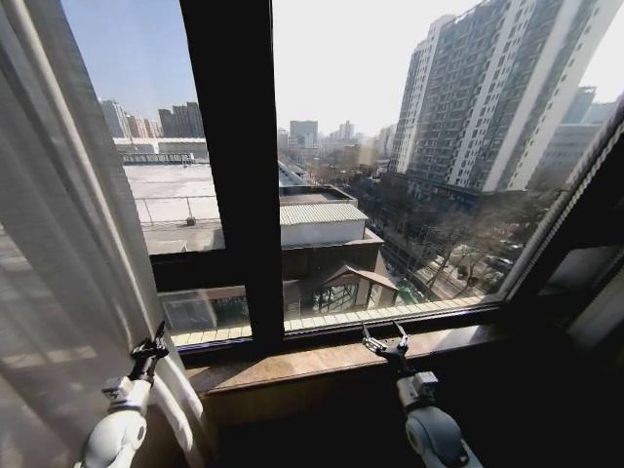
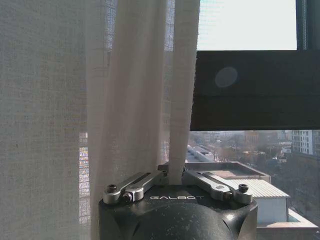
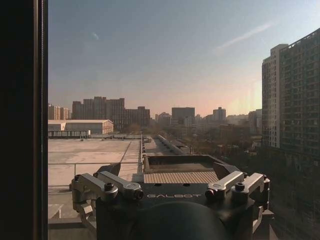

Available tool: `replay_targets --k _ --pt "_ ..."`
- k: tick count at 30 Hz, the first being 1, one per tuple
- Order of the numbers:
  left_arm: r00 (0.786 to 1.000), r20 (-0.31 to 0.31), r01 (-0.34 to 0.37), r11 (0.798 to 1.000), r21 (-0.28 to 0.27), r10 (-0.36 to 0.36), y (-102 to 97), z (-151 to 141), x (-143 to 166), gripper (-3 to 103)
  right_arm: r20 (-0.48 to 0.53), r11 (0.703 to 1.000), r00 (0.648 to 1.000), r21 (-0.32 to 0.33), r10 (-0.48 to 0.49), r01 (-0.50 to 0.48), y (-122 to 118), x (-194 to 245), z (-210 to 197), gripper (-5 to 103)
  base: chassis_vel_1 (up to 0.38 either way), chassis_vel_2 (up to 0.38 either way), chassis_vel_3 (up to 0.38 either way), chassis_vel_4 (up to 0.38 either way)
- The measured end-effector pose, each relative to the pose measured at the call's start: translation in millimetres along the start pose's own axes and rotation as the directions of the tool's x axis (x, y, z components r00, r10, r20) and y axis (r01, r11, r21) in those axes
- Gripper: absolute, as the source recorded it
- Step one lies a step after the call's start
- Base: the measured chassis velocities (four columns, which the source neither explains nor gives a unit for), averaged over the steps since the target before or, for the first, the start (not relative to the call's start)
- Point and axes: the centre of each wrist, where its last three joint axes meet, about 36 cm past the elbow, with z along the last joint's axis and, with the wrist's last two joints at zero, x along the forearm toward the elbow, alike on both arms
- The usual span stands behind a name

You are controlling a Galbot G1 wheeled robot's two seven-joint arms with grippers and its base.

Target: Open the curtains by pulling them apart, changing their state from closed to fully open.

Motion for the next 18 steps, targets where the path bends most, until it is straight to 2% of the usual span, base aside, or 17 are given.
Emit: replay_targets --k 7,18 --pt "1.0 0.001 0.003 1.0 0.0 -0.003 -0.2 0.9 0.9 0 0.0 1.0 1.0 0.0 0.0 0.0 0.0 0.0 0.0 100 0.303 0.234 -0.294 -0.233" --pt "1.0 0.004 0.008 1.0 -0.001 -0.008 0.8 -0.3 3.1 0 0.0 1.0 1.0 0.0 0.0 0.0 0.0 0.0 0.0 100 0.369 0.329 -0.385 -0.32"
